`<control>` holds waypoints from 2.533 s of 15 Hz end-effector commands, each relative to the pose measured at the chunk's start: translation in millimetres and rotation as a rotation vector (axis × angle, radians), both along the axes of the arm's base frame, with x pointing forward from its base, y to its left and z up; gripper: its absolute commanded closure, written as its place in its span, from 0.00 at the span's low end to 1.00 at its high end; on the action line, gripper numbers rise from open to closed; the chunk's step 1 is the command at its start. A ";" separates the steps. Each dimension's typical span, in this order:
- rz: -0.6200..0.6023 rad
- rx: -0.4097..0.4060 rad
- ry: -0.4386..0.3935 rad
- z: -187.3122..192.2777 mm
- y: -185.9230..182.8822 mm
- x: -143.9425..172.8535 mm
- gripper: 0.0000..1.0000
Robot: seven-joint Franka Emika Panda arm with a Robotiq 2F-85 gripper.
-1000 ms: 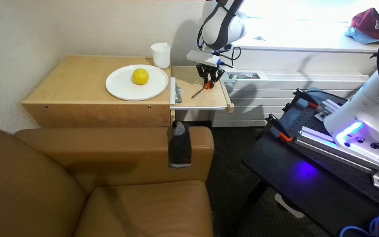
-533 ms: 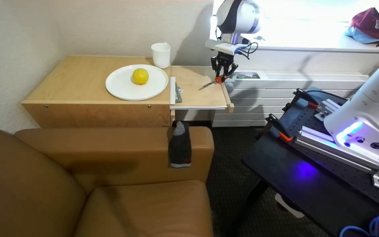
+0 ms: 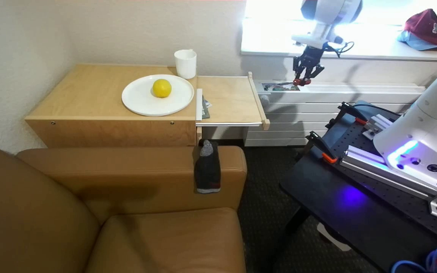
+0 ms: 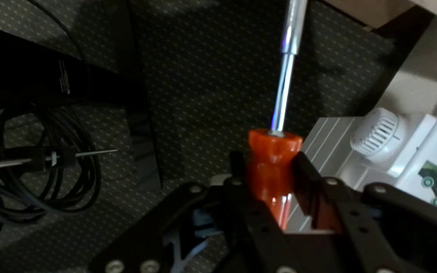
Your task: Put the screwdriver on the windowsill
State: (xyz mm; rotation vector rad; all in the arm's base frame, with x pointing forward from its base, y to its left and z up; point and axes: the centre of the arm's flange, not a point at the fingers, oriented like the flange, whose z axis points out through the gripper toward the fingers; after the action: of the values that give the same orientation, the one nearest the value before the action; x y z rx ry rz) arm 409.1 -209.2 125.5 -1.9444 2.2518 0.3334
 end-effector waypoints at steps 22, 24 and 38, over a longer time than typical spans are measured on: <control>-0.494 -0.296 -0.035 120.8 -233.9 39.4 0.67; -0.514 -0.301 -0.023 116.3 -234.5 48.2 0.92; -1.057 -0.295 -0.092 114.5 -178.5 207.6 0.92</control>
State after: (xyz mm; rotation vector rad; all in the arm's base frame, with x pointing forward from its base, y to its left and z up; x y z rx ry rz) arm 575.5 -401.5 258.5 -0.6668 2.9143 -0.1398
